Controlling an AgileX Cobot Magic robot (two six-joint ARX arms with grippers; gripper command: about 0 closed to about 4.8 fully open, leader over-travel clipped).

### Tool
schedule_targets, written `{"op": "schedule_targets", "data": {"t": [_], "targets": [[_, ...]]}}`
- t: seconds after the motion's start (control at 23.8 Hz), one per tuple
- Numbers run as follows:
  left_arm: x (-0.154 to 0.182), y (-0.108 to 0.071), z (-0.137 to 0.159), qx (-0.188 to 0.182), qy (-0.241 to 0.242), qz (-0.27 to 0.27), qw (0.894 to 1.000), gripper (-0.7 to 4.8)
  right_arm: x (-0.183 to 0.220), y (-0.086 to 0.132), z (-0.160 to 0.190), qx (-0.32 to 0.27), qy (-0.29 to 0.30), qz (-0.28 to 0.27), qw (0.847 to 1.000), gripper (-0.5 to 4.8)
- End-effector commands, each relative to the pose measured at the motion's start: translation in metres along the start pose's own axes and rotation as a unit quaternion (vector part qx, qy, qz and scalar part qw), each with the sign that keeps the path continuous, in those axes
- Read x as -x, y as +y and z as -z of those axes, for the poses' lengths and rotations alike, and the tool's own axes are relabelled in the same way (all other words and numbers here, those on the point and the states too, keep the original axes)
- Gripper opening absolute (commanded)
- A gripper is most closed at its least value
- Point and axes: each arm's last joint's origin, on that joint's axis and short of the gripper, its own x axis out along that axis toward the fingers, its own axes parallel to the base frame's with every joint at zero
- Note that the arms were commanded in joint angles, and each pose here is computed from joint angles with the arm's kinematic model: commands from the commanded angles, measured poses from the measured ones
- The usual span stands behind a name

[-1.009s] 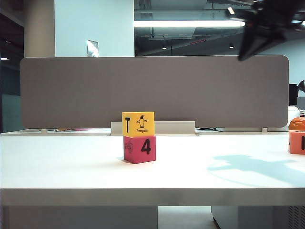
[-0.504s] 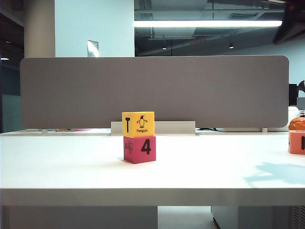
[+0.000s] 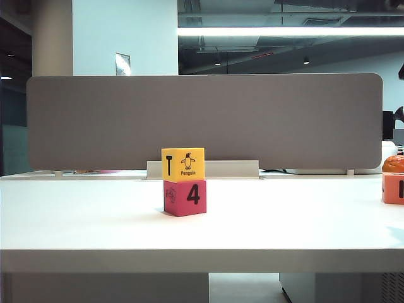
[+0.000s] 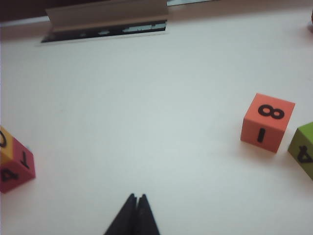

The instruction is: Stack one letter block on top of another letter block.

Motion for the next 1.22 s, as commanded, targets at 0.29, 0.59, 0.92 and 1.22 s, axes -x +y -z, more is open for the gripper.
{"op": "schedule_targets", "data": {"t": [0.29, 0.59, 0.92, 1.22], "targets": [[0.000, 0.000, -0.003, -0.003, -0.008, 0.000, 1.000, -0.05, 0.021, 0.000, -0.006, 0.044, -0.050, -0.005, 0.998, -0.01], [0.000, 0.000, -0.003, -0.003, -0.008, 0.000, 1.000, -0.05, 0.004, -0.008, 0.026, 0.045, -0.128, 0.025, 0.990, -0.01], [0.000, 0.000, -0.003, -0.003, -0.008, 0.000, 1.000, -0.05, 0.027, -0.023, 0.068, 0.034, -0.191, 0.042, 0.980, -0.01], [0.000, 0.000, -0.003, -0.003, -0.008, 0.000, 1.000, -0.05, 0.041, -0.035, 0.074, 0.025, -0.192, 0.095, 0.976, -0.01]]}}
